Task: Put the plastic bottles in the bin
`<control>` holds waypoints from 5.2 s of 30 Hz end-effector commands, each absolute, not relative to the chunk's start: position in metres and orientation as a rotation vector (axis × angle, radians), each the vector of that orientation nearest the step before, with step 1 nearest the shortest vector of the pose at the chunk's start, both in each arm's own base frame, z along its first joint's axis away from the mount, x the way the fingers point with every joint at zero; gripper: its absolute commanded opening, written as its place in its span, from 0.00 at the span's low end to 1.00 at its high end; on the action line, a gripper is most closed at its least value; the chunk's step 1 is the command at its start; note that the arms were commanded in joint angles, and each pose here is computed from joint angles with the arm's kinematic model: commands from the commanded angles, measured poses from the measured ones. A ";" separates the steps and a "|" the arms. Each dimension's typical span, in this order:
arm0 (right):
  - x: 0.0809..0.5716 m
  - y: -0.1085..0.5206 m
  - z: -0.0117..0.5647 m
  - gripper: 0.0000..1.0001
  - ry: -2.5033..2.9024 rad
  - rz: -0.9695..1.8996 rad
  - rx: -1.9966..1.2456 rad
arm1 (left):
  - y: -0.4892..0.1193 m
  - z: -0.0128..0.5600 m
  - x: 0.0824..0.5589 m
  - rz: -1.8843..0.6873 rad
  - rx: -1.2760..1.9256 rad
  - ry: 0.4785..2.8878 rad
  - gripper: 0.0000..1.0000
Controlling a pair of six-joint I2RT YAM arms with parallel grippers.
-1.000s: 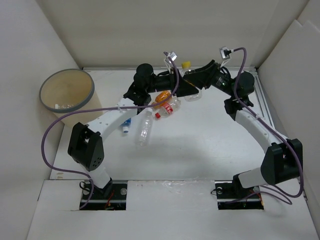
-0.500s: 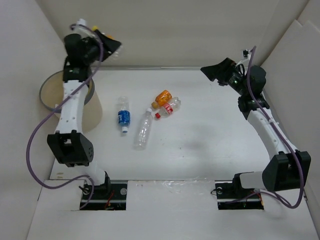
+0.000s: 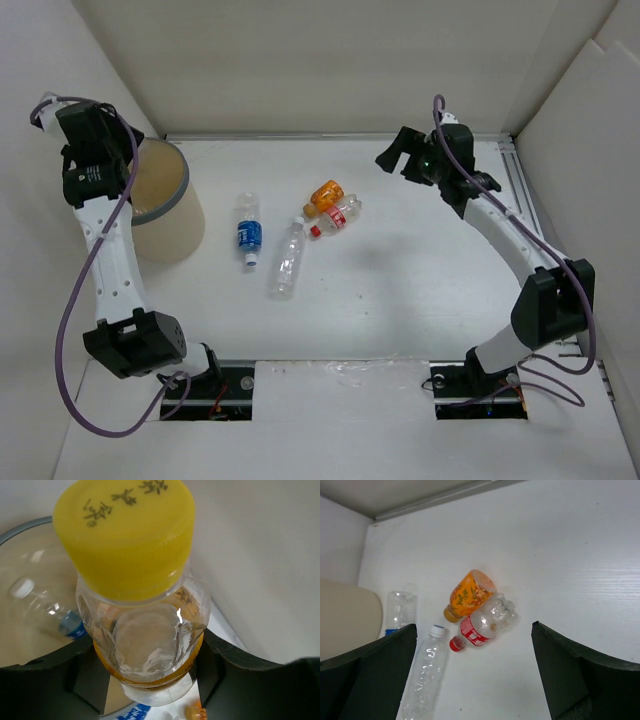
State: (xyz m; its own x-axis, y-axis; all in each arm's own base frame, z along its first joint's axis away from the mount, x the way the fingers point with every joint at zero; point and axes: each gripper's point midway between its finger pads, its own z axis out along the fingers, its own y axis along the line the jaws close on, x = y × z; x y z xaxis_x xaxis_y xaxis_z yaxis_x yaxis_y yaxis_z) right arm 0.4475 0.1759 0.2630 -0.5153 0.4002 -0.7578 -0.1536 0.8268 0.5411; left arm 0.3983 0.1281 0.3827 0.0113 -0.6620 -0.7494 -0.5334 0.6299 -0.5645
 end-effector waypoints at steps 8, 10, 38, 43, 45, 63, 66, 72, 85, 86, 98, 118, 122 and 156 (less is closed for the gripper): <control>0.447 0.182 0.239 1.00 2.093 0.428 0.386 | 0.136 0.370 0.373 -0.026 -1.060 1.678 1.00; 0.441 0.195 0.237 1.00 2.083 0.426 0.490 | 0.122 0.385 0.373 -0.035 -0.983 1.674 1.00; 0.478 0.268 0.071 0.97 2.332 0.281 0.784 | -0.079 0.427 0.387 -0.633 -0.048 1.812 1.00; 0.468 0.255 0.038 0.93 2.373 0.207 0.838 | -0.087 0.419 0.384 -0.680 -0.013 1.824 1.00; 0.465 0.246 0.036 0.88 2.359 0.197 0.863 | -0.093 0.413 0.385 -0.698 -0.012 1.833 1.00; 0.481 0.147 0.164 0.00 2.145 0.328 0.648 | -0.234 0.343 0.373 -1.039 0.291 1.932 1.00; 0.483 0.149 0.215 0.00 2.059 0.435 0.415 | -0.273 0.339 0.357 -1.162 0.422 1.895 1.00; 0.456 0.173 0.287 0.00 1.953 0.732 0.068 | -0.353 0.349 0.323 -1.279 0.727 1.751 1.00; 0.400 0.188 0.374 0.00 1.757 0.956 -0.108 | -0.402 0.352 0.347 -1.279 0.639 1.754 1.00; 0.397 0.192 0.371 0.00 1.761 0.988 -0.107 | -0.403 0.355 0.345 -1.291 0.652 1.735 1.00; 0.393 0.208 0.392 0.00 1.661 1.111 -0.109 | -0.418 0.370 0.324 -1.514 0.715 1.652 0.63; 0.408 0.218 0.409 0.44 1.620 1.148 -0.108 | -0.407 0.402 0.332 -1.483 0.604 1.606 0.00; 0.422 0.190 0.389 1.00 1.650 1.082 -0.015 | -0.369 0.412 0.371 -1.350 0.443 1.663 0.00; 0.456 0.234 0.241 1.00 2.038 0.672 0.142 | 0.174 0.351 0.373 0.109 -1.252 1.549 1.00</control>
State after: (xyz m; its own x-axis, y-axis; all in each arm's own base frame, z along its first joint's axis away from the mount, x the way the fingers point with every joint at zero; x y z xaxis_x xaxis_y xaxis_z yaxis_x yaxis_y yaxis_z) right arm 0.4471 0.2372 0.2235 -0.6246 0.3621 -0.6919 -0.2211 0.7677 0.6014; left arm 0.3850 0.1601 0.3456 0.0909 -0.6561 -0.7491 -0.6946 0.4973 -0.5198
